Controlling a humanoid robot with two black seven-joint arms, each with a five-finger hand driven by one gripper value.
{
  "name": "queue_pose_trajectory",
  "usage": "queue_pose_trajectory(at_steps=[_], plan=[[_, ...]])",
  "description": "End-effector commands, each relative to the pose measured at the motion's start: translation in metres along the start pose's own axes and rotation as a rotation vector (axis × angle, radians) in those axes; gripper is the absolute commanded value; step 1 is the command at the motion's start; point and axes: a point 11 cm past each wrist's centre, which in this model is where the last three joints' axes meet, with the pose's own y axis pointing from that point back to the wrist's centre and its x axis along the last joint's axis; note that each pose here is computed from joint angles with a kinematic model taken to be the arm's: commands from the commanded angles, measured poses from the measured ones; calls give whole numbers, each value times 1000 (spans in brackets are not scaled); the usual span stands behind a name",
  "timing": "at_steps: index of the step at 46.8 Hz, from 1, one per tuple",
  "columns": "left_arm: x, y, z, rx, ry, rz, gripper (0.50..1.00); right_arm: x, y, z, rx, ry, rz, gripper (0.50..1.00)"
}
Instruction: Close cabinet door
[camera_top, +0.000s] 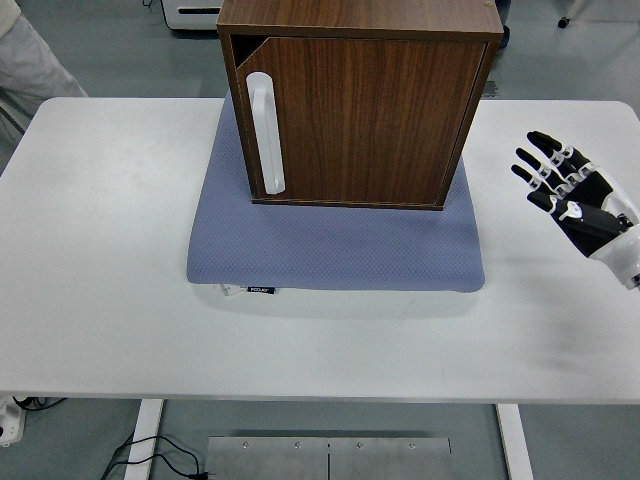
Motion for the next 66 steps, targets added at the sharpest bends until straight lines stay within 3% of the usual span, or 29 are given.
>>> queue_pose_trajectory(at_steps=[1, 11, 17, 20, 26, 35, 39, 46, 58, 66], plan=[[0, 0, 0, 0, 0, 0, 1000, 5, 0, 3, 15, -29, 44, 1000], [0, 0, 0, 0, 0, 0, 1000, 19, -4, 9, 76, -85, 176, 1000], [0, 0, 0, 0, 0, 0, 1000, 30, -1, 29, 72, -133, 249, 1000], [0, 0, 0, 0, 0, 0, 1000, 34, -1, 33, 84, -152, 275, 1000], [0, 0, 0, 0, 0, 0, 1000, 34, -11, 40, 96, -185, 298, 1000], [0, 0, 0, 0, 0, 0, 1000, 42, -25, 60, 88, -264, 397, 1000], [0, 0, 0, 0, 0, 0, 1000, 45, -31, 62, 82, -277, 436, 1000], [0, 0, 0, 0, 0, -1, 1000, 43, -35, 65, 33, -291, 435, 1000], [0, 0, 0, 0, 0, 0, 1000, 43, -45, 62, -17, -311, 419, 1000], [0, 0, 0, 0, 0, -1, 1000, 49, -50, 59, 1, -349, 445, 1000]])
